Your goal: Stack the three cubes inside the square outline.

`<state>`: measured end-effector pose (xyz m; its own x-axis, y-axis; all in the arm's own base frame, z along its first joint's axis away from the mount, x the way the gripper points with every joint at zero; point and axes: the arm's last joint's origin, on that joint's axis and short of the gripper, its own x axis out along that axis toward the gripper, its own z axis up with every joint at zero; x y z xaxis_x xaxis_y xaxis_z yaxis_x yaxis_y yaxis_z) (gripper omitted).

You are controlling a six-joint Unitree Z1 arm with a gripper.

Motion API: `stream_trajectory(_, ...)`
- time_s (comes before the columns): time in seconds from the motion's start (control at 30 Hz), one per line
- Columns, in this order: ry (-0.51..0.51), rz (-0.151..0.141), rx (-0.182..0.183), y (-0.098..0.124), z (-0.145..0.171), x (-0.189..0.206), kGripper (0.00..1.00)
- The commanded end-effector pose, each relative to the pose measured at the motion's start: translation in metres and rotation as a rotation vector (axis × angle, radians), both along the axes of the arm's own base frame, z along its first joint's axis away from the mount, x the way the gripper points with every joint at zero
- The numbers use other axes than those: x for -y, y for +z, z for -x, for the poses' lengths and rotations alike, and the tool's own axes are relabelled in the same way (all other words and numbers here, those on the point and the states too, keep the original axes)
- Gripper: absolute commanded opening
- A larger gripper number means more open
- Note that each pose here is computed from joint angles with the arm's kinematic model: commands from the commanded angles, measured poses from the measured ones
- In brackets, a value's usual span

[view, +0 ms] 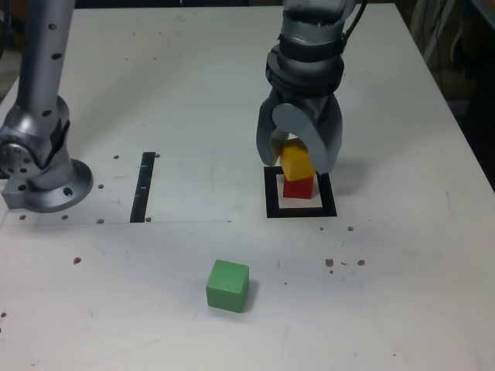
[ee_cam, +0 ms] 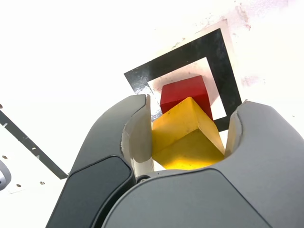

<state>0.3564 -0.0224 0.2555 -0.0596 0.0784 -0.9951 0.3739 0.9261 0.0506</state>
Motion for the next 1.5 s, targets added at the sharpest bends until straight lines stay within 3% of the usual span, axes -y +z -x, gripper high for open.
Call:
stream_trajectory(0.0, -0.002, 0.002, -0.002, -0.001, -0.001, 0.0, 0.54)
stream_trajectory(0.17, -0.003, 0.003, 0.001, -0.001, -0.001, -0.002, 0.88)
stream_trajectory(0.3, -0.001, -0.004, 0.002, -0.001, -0.001, -0.003, 0.99)
stream_trajectory(0.6, 0.001, -0.003, 0.006, 0.006, 0.003, -0.004, 0.99)
stream_trajectory(0.8, 0.004, 0.002, 0.037, 0.046, 0.036, 0.009, 0.99)
stream_trajectory(1.0, -0.032, -0.015, 0.038, 0.075, 0.082, 0.053, 0.99)
stream_trajectory(1.23, -0.053, -0.042, 0.021, 0.069, 0.113, 0.112, 0.99)
stream_trajectory(1.37, 0.003, -0.058, -0.02, 0.052, 0.118, 0.131, 0.99)
stream_trajectory(1.47, 0.042, -0.045, -0.05, 0.031, 0.114, 0.144, 0.98)
